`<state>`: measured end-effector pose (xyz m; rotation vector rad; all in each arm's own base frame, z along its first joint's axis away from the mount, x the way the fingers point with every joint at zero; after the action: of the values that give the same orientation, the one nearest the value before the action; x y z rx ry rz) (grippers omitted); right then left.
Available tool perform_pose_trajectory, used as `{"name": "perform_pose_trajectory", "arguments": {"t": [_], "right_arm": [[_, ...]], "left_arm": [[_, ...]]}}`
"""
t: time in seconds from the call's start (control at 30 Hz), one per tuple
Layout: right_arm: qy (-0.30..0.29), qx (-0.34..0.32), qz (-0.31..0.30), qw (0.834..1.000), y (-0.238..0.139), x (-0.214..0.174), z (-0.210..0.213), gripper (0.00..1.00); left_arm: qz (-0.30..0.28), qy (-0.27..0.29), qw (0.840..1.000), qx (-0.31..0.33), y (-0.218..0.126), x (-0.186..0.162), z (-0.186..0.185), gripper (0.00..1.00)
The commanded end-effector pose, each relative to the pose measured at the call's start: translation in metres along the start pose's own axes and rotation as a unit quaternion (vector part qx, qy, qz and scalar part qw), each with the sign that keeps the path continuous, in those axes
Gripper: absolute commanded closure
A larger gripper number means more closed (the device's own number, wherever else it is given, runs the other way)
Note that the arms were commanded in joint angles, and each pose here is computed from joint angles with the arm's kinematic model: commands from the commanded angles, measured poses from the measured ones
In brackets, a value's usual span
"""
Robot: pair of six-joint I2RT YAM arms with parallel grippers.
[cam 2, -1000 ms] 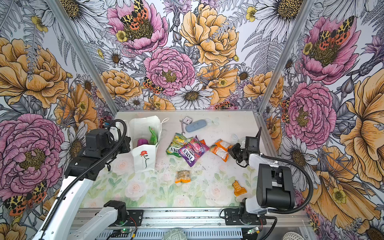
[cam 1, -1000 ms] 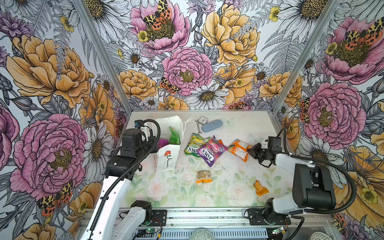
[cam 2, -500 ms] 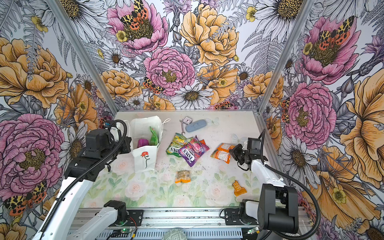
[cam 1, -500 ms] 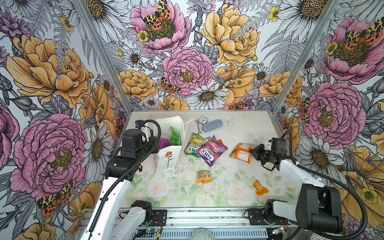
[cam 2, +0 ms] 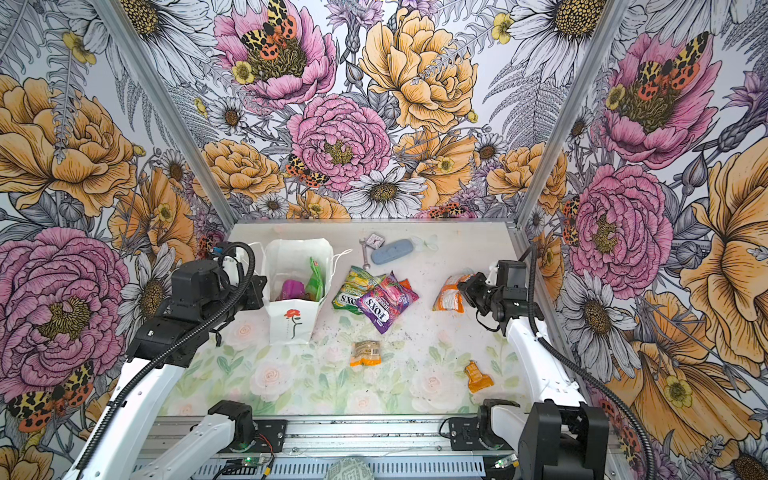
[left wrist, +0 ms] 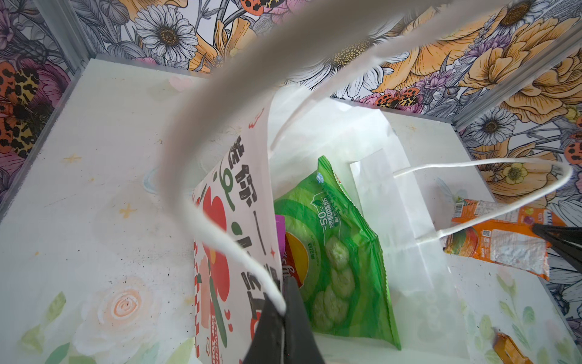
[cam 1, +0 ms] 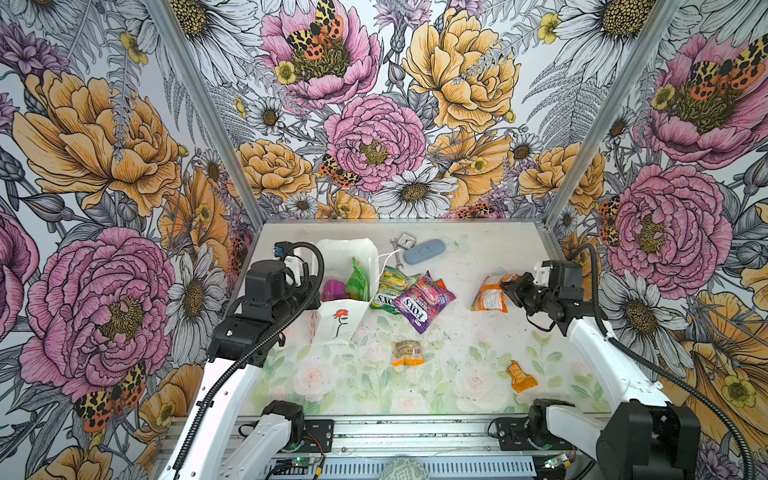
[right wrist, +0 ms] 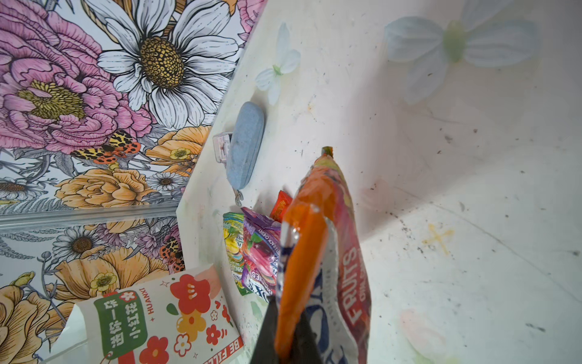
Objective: Place the snacks into the paper bag
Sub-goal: 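Lift the orange Fox's bag with the right gripper over the paper bag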
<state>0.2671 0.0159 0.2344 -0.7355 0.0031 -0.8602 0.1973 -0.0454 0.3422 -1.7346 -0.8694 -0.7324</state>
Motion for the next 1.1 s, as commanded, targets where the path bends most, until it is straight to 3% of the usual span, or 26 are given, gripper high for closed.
{"name": "perform_pose_trajectory", "arguments": {"t": [0.0,0.37,0.7,1.07], "right_arm": [[-0.041,0.042,-0.03,0.998,-0.02,0.009,0.039,1.0],[-0.124,0.089,-0.043,0.987,-0.044,0.006,0.118,1.0],[-0.196,0.183,-0.064,0.961,-0.081,-0.008,0.206,1.0],[-0.247,0.241,-0.031,0.938,-0.076,-0.041,0.271,1.0]], "left_arm": [[-0.048,0.015,0.998,-0.04,-0.013,0.013,-0.01,1.0],[-0.053,0.019,0.997,-0.058,-0.018,0.013,-0.014,1.0],[-0.053,0.022,0.996,-0.068,-0.018,0.012,-0.016,1.0],[-0.051,0.022,0.996,-0.067,-0.017,0.012,-0.016,1.0]]}}
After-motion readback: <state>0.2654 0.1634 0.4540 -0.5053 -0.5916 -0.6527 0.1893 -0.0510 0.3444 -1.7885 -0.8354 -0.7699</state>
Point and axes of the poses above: each gripper's point midway between its finger pads, its own y axis out along the fingers, its own z axis along the line the jaws close on, x = y × z, the point moved 9 cm from there along -y, back along the fingers, and after that the axes turned 2 degrees about -y, right-handed, at the moved point
